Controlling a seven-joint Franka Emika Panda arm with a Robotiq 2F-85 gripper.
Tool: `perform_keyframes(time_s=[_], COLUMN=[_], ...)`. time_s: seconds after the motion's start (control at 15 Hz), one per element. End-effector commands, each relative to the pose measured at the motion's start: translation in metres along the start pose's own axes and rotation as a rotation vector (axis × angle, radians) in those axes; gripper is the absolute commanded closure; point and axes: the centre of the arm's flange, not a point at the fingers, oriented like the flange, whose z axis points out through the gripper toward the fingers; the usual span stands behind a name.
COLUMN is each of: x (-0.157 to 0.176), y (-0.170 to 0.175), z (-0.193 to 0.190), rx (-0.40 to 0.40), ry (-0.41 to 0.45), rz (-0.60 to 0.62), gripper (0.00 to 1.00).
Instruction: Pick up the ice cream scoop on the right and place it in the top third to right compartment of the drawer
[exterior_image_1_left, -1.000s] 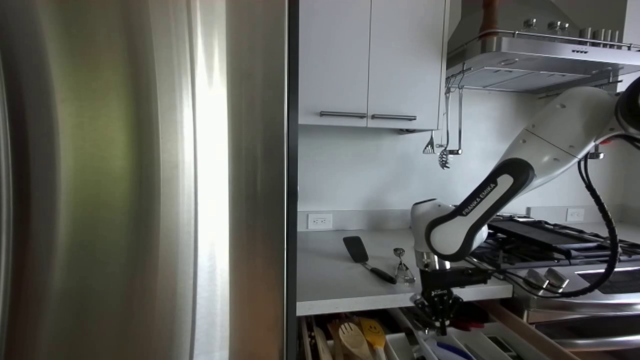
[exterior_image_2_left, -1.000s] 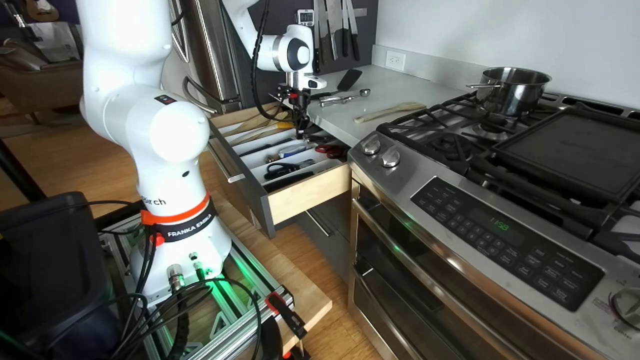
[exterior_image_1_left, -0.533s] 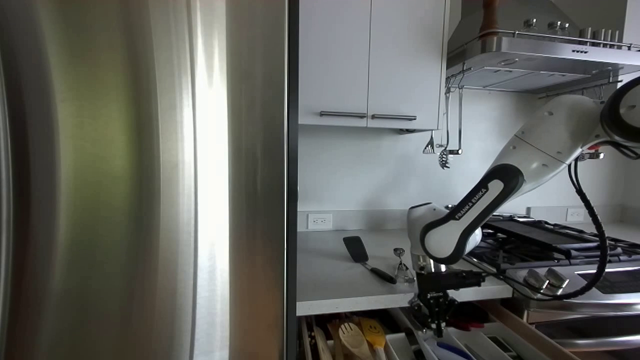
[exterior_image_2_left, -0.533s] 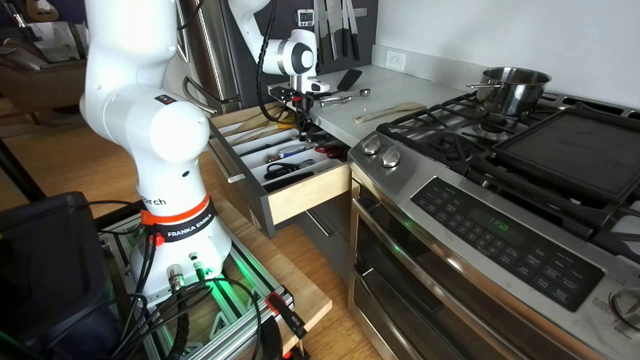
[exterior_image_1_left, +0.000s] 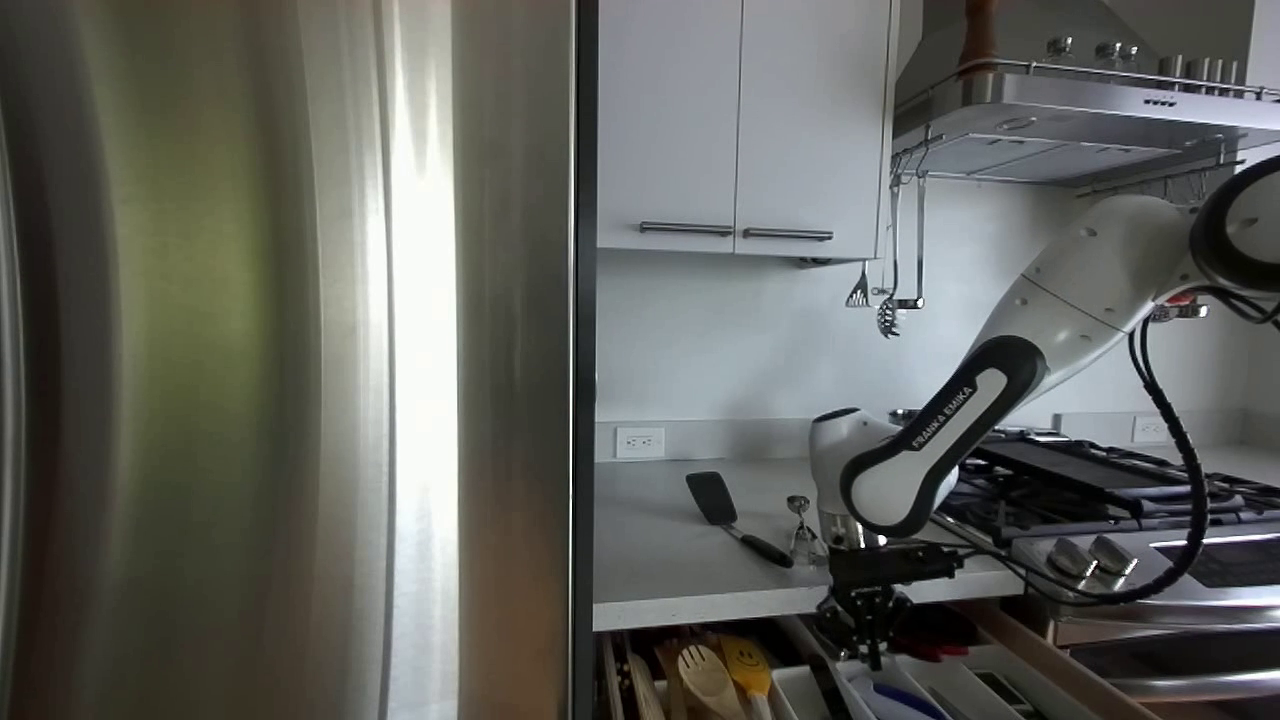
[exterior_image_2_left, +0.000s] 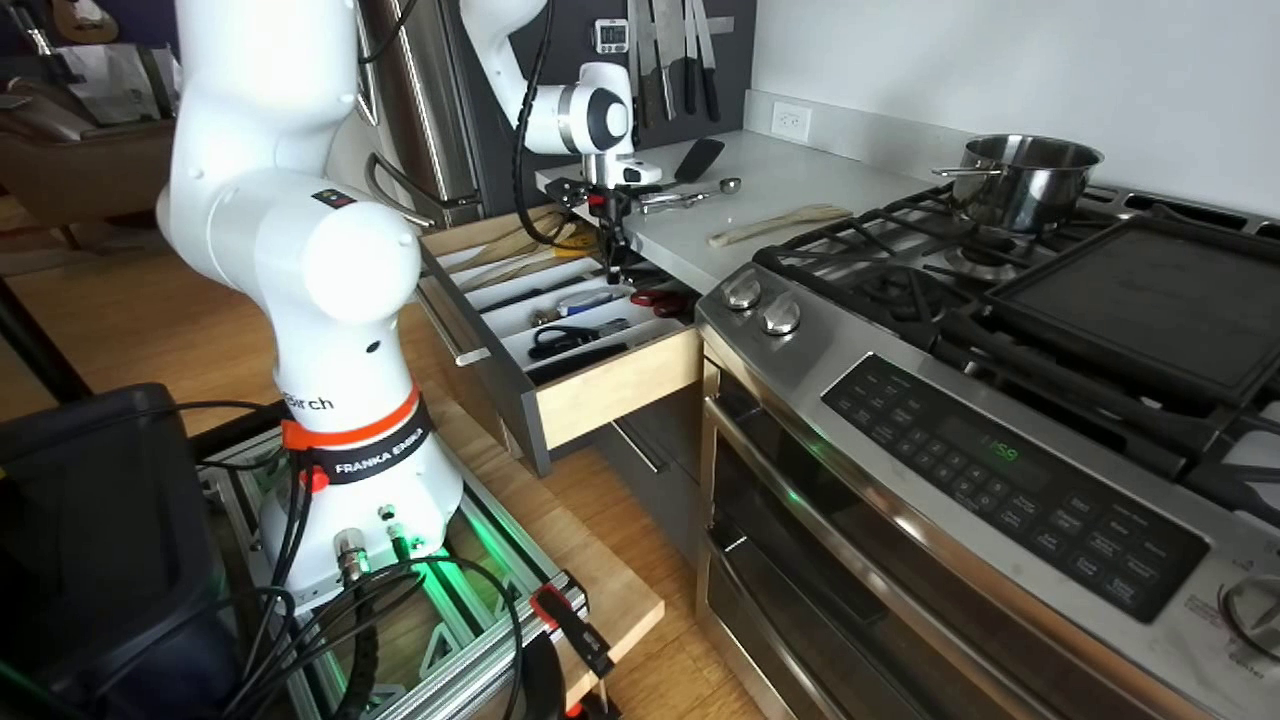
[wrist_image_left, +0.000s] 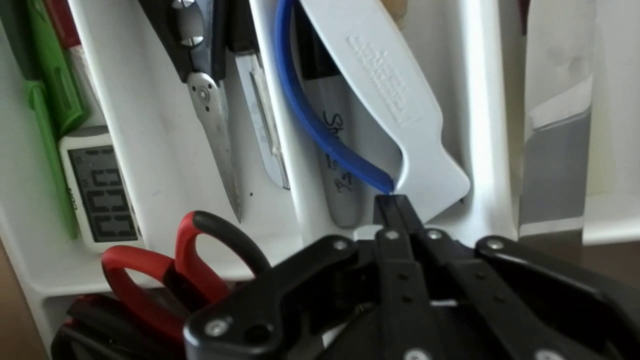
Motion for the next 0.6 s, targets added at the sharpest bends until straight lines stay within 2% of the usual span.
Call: perform_keyframes(time_s=[0.0,0.27,0.53], x=[0.005,0.001,-0.010], y=[-0.003,-0.004,-0.007], z=[0.007,0.006,0.007], rx=[-0.010,0.006,0.038], ry=[0.061,0.133,0.241], rz=[0.055,0.094,0.087], gripper=[1.00,1.00,1.00])
